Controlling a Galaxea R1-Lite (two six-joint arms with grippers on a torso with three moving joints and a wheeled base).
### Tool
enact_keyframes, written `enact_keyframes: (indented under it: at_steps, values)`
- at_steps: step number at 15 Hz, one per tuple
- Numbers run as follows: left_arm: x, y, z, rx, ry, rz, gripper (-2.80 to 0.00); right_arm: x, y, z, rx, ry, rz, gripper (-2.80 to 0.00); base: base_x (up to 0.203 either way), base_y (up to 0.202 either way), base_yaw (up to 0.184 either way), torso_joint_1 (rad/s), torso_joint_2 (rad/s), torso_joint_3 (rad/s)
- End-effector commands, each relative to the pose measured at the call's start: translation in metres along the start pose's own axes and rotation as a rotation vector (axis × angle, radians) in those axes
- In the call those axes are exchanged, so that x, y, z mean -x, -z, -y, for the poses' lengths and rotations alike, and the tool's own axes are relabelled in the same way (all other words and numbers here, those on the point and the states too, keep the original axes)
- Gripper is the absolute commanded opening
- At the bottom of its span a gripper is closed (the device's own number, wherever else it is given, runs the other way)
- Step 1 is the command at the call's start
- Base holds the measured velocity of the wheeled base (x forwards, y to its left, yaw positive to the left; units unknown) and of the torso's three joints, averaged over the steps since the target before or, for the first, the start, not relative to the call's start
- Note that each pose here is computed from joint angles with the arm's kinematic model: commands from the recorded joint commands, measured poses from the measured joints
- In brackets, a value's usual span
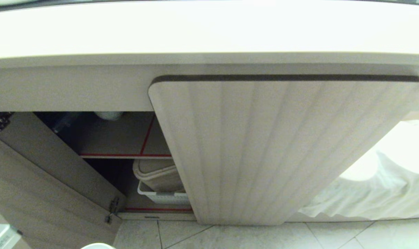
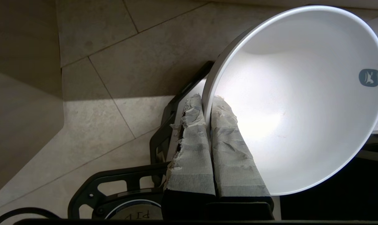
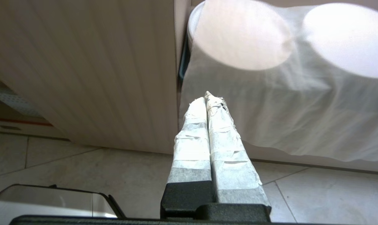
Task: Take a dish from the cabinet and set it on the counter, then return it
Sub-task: Place it on the table
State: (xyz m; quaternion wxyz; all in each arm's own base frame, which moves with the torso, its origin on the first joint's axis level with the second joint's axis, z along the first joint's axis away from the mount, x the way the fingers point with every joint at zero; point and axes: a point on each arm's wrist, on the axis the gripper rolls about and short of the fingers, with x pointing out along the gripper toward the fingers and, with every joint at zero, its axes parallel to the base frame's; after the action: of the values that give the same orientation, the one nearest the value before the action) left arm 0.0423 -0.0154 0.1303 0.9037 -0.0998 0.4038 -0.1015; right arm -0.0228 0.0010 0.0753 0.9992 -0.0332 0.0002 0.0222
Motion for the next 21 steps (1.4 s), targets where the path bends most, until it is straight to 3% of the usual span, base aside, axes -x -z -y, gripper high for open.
enact_keyframes:
  at_steps: [1,21]
  values:
    - [-0.0013,-0.0021,0.0018,-0.013,0.010,-0.016,-2.80,0.0000,0.0000,0.0000,0.001,-0.002,0.000,-2.80,0.000,0.000,0.000,0.182,-0.46,-0.278]
    - [-0.0022,-0.0033,0.0025,-0.017,0.013,-0.022,-2.80,0.0000,0.0000,0.0000,-0.003,-0.002,0.000,-2.80,0.000,0.000,0.000,0.226,-0.51,-0.286]
